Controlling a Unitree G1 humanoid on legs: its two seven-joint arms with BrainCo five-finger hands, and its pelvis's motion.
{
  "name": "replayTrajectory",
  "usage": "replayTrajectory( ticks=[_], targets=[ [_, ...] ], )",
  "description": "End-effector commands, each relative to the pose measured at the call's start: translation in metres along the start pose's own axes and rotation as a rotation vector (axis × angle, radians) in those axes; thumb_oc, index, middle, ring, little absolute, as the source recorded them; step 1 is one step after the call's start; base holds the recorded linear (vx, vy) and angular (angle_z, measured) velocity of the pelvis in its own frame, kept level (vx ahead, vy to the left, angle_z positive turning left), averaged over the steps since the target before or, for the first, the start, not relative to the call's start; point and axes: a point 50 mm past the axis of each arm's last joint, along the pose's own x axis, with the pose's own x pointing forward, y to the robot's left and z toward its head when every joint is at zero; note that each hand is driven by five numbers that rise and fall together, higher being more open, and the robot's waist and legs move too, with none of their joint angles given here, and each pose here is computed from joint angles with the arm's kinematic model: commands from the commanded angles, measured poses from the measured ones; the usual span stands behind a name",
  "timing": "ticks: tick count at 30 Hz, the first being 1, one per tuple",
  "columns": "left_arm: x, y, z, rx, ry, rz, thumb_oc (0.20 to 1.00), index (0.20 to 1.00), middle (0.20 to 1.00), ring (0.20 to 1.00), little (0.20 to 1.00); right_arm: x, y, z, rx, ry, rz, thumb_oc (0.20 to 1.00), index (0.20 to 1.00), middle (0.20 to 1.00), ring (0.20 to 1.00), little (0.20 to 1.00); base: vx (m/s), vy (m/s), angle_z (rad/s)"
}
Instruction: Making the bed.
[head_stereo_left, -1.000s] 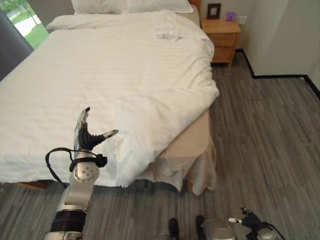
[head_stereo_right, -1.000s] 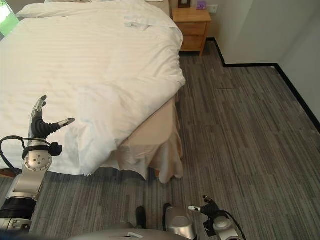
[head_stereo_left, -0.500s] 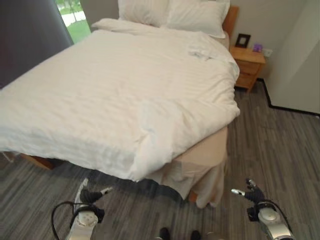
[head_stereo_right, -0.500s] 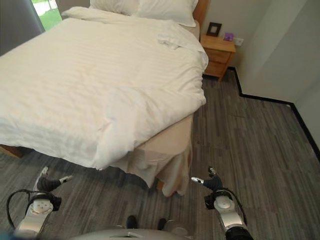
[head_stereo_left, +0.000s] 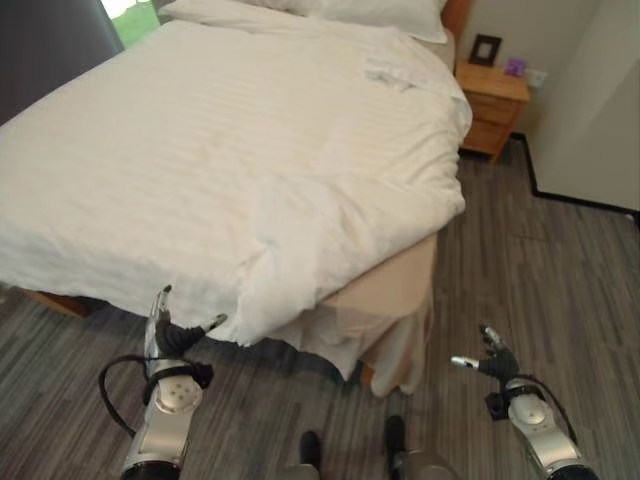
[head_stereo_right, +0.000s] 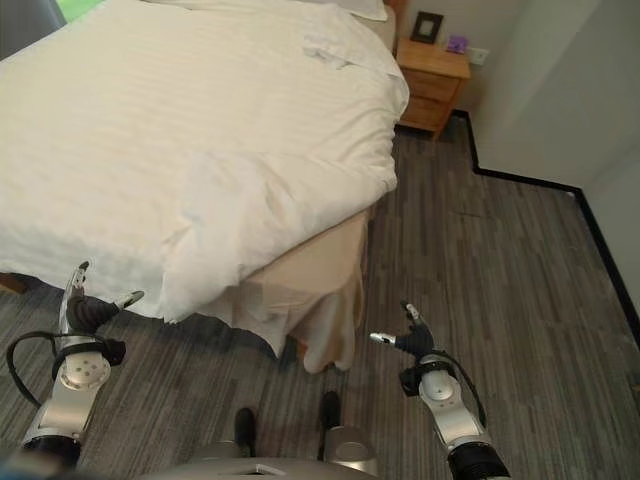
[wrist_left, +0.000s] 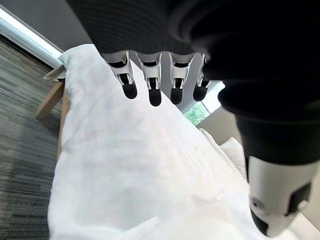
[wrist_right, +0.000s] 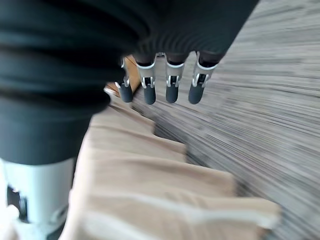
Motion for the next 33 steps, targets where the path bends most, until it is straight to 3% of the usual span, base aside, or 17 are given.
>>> replayTrajectory(
  ticks=[1, 14, 25, 26, 27, 33],
  targets=[
    [0.01, 0.018, 0.015, 0.037, -0.105, 0.086, 1.0, 1.0, 1.0, 1.0, 1.0, 0.002, 0.003, 0.004, -0.02, -0.03, 0.002, 1.0, 1.0, 1.0, 1.0, 1.0, 0.43, -0.197, 0.51],
    [0.007, 0.01, -0.011, 0.134, 0.006, 0.045, 1.0, 1.0, 1.0, 1.0, 1.0, -0.009, -0.019, -0.038, -0.024, 0.154, -0.057, 1.0, 1.0, 1.0, 1.0, 1.0, 0.22, -0.064, 0.12],
    [0.011, 0.016, -0.013, 0.216, 0.005, 0.055, 1.0, 1.0, 1.0, 1.0, 1.0, -0.024, 0.016, -0.066, 0.036, 0.283, 0.004, 1.0, 1.0, 1.0, 1.0, 1.0, 0.12, 0.101, -0.09],
    [0.091, 0.105, 0.084, 0.284, -0.228, 0.308, 1.0, 1.0, 1.0, 1.0, 1.0, -0.02, 0.013, -0.057, 0.067, 0.246, 0.041, 1.0, 1.0, 1.0, 1.0, 1.0, 0.1, 0.17, -0.04],
    [0.087, 0.094, 0.083, 0.266, -0.237, 0.295, 1.0, 1.0, 1.0, 1.0, 1.0, -0.019, 0.016, -0.055, 0.039, 0.241, 0.067, 1.0, 1.0, 1.0, 1.0, 1.0, 0.11, 0.169, -0.08],
    [0.093, 0.099, 0.116, 0.208, -0.335, 0.347, 1.0, 1.0, 1.0, 1.0, 1.0, -0.019, 0.028, -0.057, 0.04, 0.263, 0.08, 1.0, 1.0, 1.0, 1.0, 1.0, 0.03, 0.008, -0.22]
  ],
)
